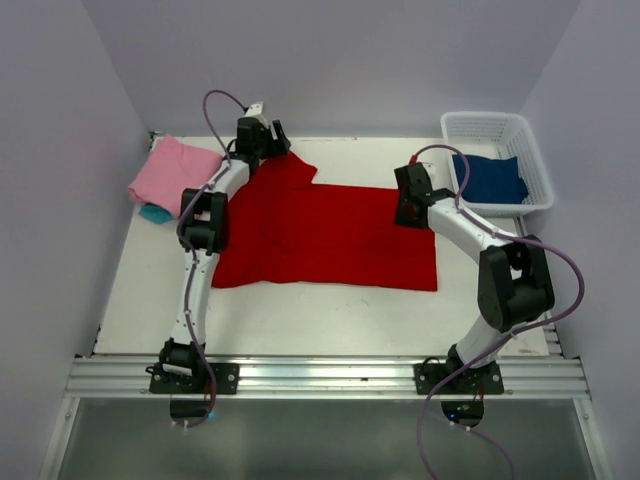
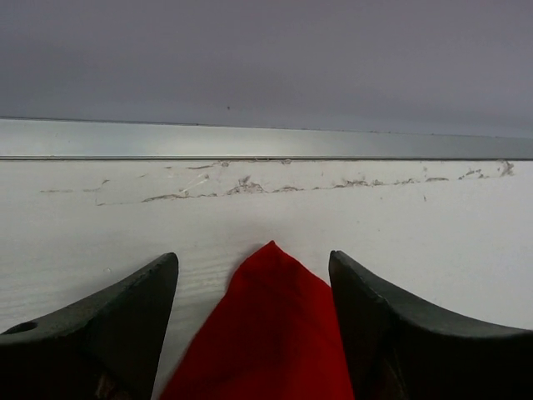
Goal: Fold and stack the t-shirts
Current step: Grap the side of the flattened tshirt furthest away from the robot with both arms
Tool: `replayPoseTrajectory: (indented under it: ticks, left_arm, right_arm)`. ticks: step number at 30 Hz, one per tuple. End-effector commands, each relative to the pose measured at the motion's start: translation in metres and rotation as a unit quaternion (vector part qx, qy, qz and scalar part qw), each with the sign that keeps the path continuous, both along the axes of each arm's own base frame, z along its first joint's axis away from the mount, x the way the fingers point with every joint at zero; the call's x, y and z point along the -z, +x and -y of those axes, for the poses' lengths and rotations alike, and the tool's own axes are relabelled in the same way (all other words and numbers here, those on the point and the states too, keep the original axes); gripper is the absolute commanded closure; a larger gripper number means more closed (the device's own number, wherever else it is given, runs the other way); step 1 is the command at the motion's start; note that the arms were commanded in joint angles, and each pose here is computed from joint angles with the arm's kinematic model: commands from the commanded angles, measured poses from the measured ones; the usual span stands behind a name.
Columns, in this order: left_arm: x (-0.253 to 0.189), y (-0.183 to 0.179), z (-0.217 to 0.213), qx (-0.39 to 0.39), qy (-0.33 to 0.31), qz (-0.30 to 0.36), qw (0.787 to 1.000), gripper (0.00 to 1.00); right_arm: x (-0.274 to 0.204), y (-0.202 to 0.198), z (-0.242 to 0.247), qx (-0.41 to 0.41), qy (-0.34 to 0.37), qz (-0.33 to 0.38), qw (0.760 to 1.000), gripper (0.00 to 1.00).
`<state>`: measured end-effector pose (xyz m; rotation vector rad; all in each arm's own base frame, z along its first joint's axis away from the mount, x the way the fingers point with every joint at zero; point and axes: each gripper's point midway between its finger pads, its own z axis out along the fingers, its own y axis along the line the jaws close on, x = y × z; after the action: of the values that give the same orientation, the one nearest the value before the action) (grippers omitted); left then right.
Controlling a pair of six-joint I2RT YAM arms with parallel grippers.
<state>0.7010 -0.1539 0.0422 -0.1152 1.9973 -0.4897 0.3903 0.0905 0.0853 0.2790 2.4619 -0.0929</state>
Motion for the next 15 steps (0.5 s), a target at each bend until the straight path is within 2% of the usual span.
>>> replayPoseTrajectory:
  ticks: [1,2,5,9,10,12,13,15]
  left_arm:
    - [0.02,-0.0108,0.0024,0.013,0.059,-0.033,0.998,0.25]
    - [0.0157,-0.0108,0.0016,0.014,0.065,-0.028,0.997,0.34]
    - [0.0175,-0.0131,0.0006,0.016,0.069,-0.03,0.997,0.51]
    - [0.0189,-0.0139,0.0013,0.018,0.068,-0.033,0.997,0.59]
    - [0.0203,-0.0142,0.0012,0.018,0.068,-0.034,0.997,0.66]
    - [0.0211,-0.015,0.001,0.016,0.067,-0.038,0.997,0.71]
    - [0.0201,-0.0148,0.0006,0.015,0.067,-0.038,0.997,0.79]
    - [0.0218,-0.0148,-0.0012,0.009,0.069,-0.04,0.997,0.86]
  right_arm:
    - [-0.0064,0.0048,-0.0004,0.011,0.009,0.012,1.0,0.68]
    - [-0.0052,0.0048,-0.0008,0.012,0.01,0.01,1.0,0.68]
    - [-0.0053,0.0043,-0.0031,0.011,0.018,0.01,1.0,0.69]
    - [-0.007,0.0037,-0.0032,0.012,0.021,0.012,1.0,0.69]
    - [-0.0079,0.0037,-0.0035,0.011,0.022,0.013,1.0,0.7]
    - [-0.0099,0.0036,-0.0025,0.013,0.022,0.016,1.0,0.7]
    - [-0.0106,0.0032,-0.0024,0.013,0.023,0.017,1.0,0.7]
    - [-0.01,0.0022,-0.0015,0.013,0.021,0.016,1.0,0.71]
